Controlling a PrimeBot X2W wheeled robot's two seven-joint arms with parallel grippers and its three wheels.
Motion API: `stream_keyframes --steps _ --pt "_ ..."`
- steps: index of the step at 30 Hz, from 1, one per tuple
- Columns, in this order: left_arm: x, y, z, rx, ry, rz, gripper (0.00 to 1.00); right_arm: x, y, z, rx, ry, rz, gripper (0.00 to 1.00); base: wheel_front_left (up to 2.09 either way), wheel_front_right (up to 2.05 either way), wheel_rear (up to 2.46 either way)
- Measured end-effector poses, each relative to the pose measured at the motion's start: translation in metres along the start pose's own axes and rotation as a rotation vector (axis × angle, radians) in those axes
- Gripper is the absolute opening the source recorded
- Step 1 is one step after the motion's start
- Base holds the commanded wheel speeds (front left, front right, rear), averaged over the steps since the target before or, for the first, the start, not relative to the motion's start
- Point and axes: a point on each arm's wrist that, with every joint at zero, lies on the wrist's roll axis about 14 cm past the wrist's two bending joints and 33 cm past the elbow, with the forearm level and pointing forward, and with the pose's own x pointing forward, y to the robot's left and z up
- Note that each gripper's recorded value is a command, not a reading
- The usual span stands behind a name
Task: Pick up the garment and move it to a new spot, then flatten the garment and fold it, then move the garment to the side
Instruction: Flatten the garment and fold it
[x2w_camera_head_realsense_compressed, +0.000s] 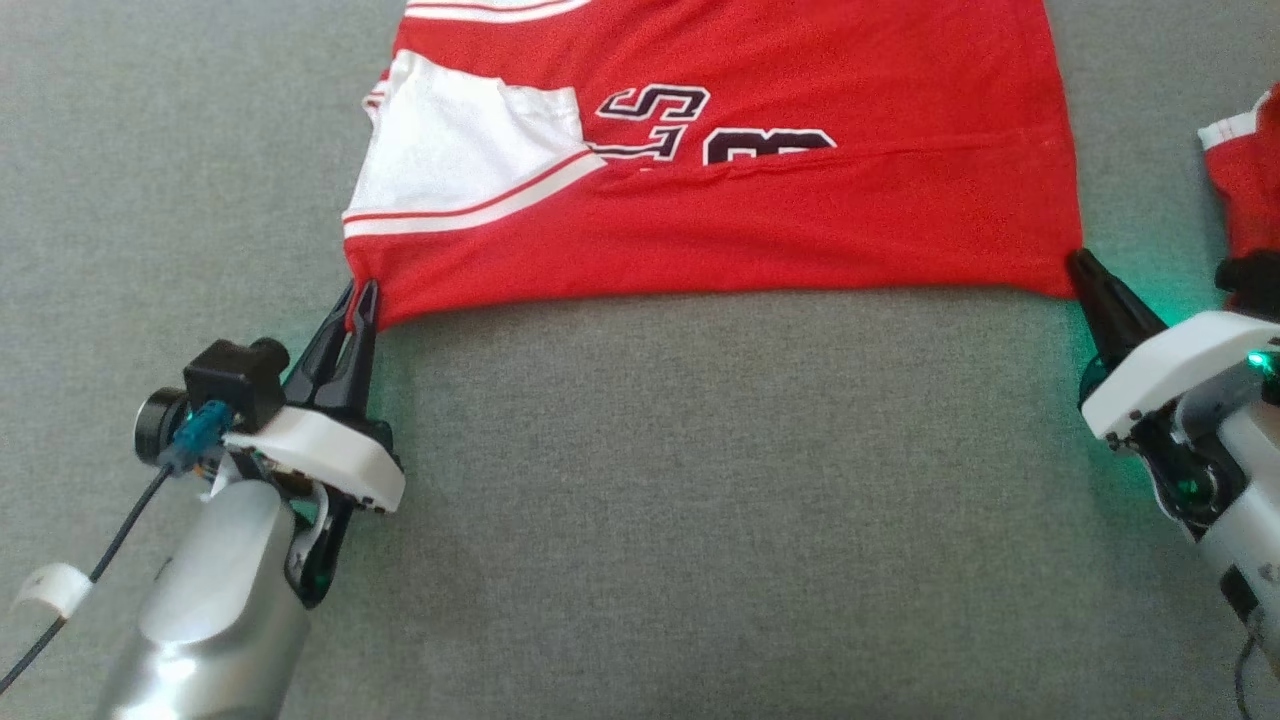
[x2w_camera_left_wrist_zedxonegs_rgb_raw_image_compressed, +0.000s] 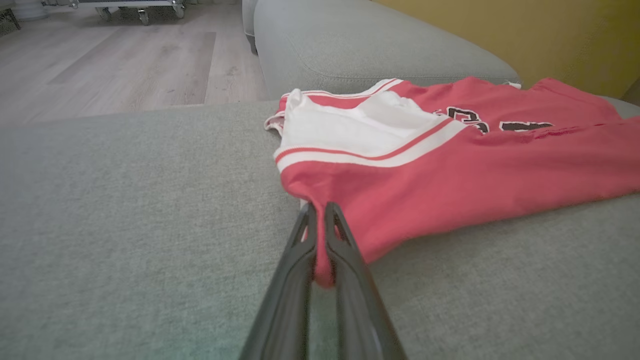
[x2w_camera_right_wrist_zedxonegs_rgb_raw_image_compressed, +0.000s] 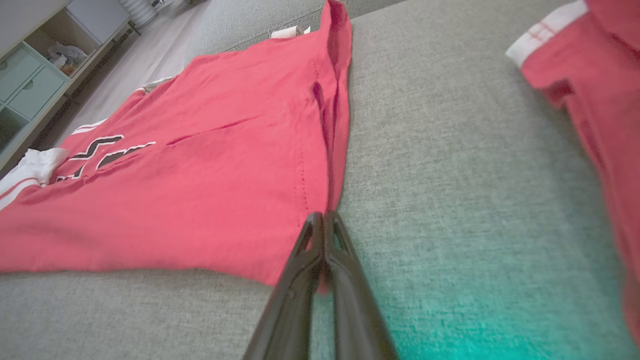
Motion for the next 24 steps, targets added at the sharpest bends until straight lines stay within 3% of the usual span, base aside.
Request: stream_keyframes --steps 12,24 --pt "-0.050 -0.017 -0.006 -0.001 -0.020 0.013 0.00 -0.043 0.003 0.003 -0.073 -0.007 0.041 0.00 0.00 0.00 0.00" --pt "-0.115 -0.042 -0.036 -0.027 0.035 0.015 0.00 -0.100 0.000 -0.047 -0.094 0.075 0.060 0.00 0.00 0.00 0.00"
